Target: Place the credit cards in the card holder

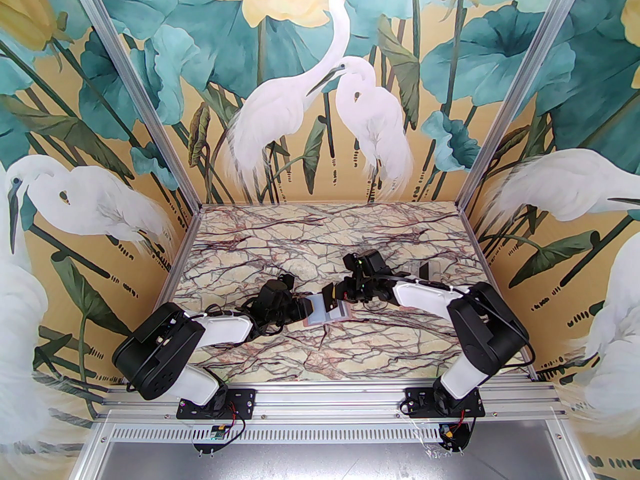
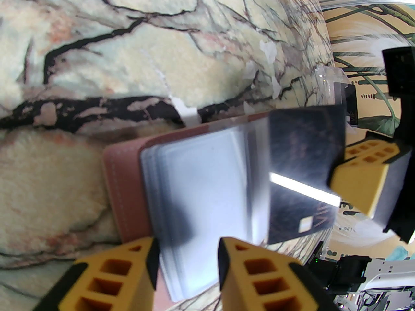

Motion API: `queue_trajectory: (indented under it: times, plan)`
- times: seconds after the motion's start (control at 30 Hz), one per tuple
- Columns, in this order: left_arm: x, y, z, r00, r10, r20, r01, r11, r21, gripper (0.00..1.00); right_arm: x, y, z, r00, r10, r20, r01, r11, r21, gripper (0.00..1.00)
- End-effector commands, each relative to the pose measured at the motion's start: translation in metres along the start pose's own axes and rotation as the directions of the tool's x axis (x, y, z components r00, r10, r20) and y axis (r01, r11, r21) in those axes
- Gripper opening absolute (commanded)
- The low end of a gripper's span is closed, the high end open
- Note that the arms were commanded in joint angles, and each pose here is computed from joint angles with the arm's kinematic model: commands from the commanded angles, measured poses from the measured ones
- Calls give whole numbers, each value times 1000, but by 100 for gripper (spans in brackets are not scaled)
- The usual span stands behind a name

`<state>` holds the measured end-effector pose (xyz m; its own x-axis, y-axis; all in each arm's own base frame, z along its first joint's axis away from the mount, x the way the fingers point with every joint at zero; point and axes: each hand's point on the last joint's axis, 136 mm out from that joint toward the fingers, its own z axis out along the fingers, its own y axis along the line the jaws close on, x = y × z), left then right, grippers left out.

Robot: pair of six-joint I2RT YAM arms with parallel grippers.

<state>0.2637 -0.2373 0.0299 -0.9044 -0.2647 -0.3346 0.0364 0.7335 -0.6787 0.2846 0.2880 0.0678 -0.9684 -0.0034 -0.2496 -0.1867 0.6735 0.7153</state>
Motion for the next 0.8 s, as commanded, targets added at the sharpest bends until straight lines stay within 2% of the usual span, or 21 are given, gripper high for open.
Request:
queue_trajectory:
  times: [0.0, 0.77]
  plan:
    - [17, 31, -3, 999, -37, -35, 33, 994, -107, 38, 5, -2, 5, 1000, 10, -1, -10, 1000, -17, 0]
    - [17, 31, -1, 998, -39, -42, 34, 993, -109, 38, 17, -13, 15, 999, 37, -20, -37, 999, -18, 0]
